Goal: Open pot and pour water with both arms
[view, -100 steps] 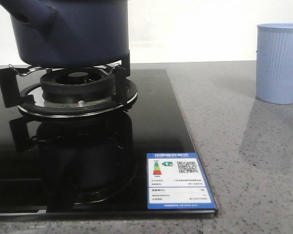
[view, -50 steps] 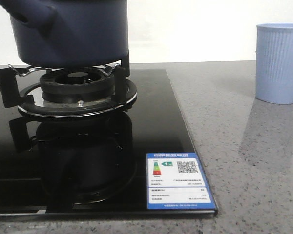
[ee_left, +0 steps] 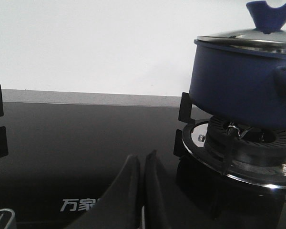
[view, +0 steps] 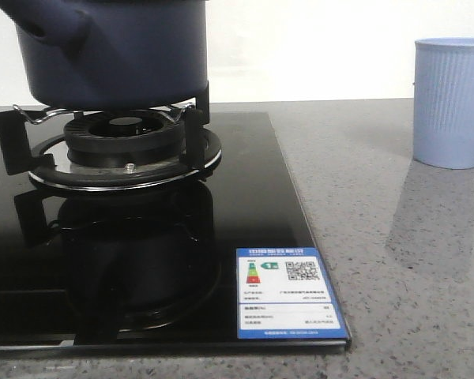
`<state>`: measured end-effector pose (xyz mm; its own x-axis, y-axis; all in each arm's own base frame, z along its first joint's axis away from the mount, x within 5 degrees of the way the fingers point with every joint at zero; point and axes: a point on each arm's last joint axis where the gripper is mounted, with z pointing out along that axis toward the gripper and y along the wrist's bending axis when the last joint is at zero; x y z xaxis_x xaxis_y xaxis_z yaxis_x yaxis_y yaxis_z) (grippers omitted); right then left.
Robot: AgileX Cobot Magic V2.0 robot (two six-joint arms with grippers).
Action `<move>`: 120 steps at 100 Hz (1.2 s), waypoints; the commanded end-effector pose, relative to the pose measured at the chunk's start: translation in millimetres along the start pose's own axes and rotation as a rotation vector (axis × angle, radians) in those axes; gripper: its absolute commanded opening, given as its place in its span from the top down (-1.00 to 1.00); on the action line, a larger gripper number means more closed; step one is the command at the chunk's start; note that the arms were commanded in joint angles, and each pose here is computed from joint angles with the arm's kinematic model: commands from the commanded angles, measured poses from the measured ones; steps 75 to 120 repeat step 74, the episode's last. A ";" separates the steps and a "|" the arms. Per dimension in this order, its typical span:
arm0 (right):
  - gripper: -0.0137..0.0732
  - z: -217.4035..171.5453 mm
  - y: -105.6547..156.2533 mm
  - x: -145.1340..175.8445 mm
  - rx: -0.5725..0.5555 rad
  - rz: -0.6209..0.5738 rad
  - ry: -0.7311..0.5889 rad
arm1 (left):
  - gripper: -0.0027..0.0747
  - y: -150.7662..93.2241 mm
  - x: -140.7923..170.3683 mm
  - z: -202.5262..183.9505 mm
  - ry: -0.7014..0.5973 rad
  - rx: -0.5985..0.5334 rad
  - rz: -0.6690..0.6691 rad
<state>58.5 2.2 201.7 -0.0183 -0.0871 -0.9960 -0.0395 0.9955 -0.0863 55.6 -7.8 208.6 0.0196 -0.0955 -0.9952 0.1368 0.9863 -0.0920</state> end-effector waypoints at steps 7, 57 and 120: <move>0.83 -3.4 0.1 1.1 0.005 -0.036 -0.053 | 0.97 0.4 -2.7 -1.7 -0.081 0.002 -0.019; 0.83 -3.3 0.3 4.0 0.002 -0.034 -0.020 | 0.97 0.4 -2.7 -1.7 -0.081 0.002 -0.019; 0.83 -3.3 0.3 4.0 0.002 -0.034 -0.020 | 0.97 0.4 -2.7 -1.7 -0.081 0.002 -0.019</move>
